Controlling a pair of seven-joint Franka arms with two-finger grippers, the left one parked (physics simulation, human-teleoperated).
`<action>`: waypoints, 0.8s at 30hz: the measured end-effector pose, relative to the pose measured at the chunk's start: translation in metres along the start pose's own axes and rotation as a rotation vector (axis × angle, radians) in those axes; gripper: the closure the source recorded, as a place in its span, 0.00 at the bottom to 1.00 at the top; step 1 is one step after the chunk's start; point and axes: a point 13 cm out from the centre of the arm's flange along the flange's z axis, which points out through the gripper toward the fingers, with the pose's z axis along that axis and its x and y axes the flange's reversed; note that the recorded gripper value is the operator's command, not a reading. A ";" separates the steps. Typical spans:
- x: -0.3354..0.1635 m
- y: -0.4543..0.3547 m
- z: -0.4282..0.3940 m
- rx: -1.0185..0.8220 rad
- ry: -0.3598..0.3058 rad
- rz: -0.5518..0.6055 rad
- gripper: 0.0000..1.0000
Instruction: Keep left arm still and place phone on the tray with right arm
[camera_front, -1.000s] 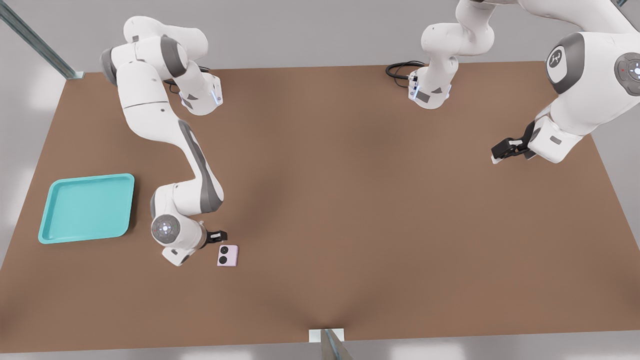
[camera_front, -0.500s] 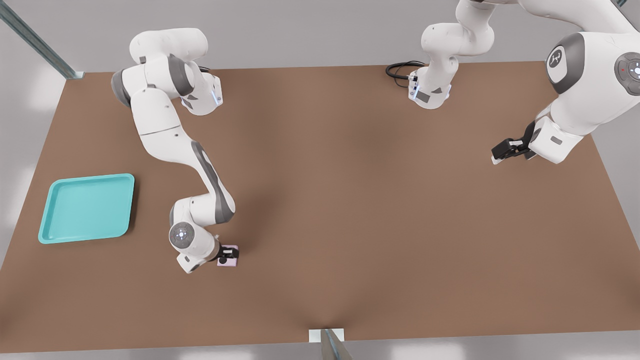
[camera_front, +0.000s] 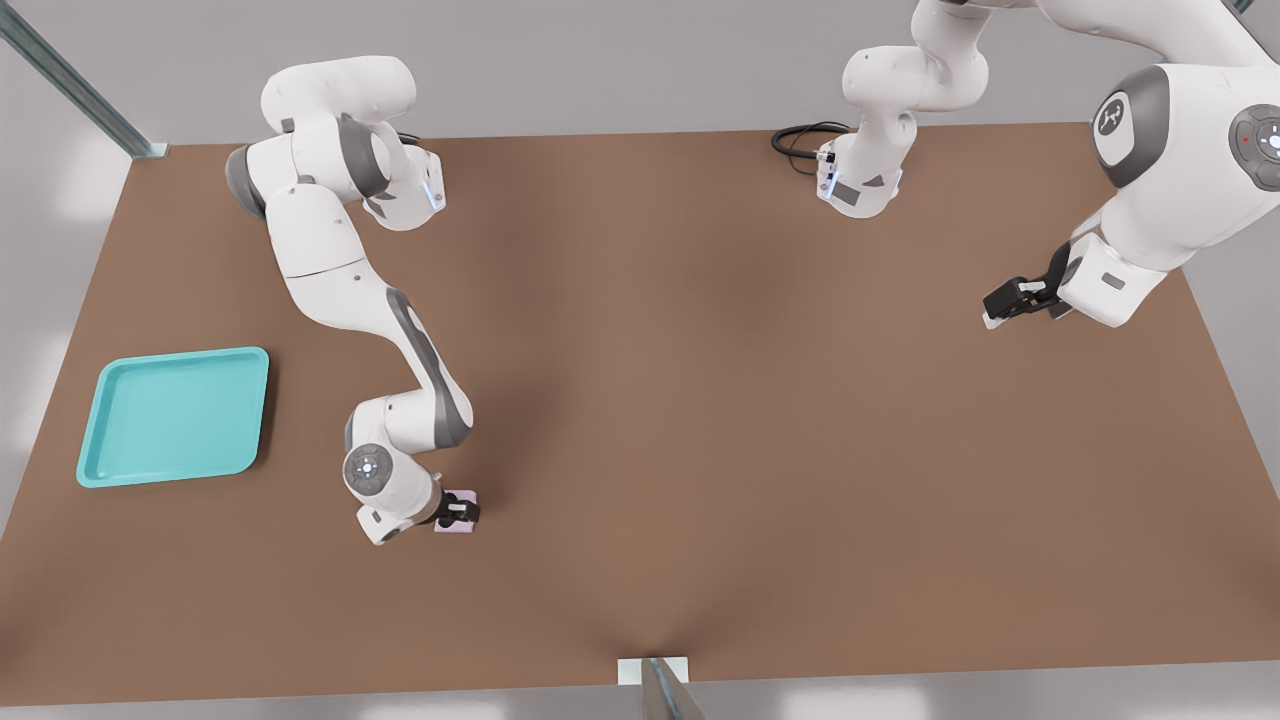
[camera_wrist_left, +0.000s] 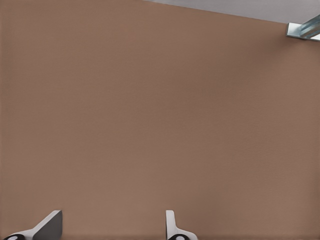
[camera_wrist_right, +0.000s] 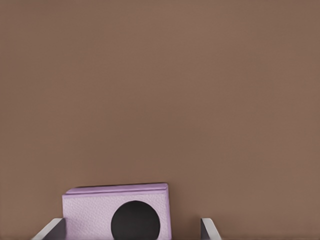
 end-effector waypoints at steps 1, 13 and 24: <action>0.001 0.000 0.001 0.000 0.001 0.002 0.00; 0.010 0.004 0.012 0.004 0.013 0.011 0.00; 0.008 0.006 0.009 0.000 0.008 0.013 0.22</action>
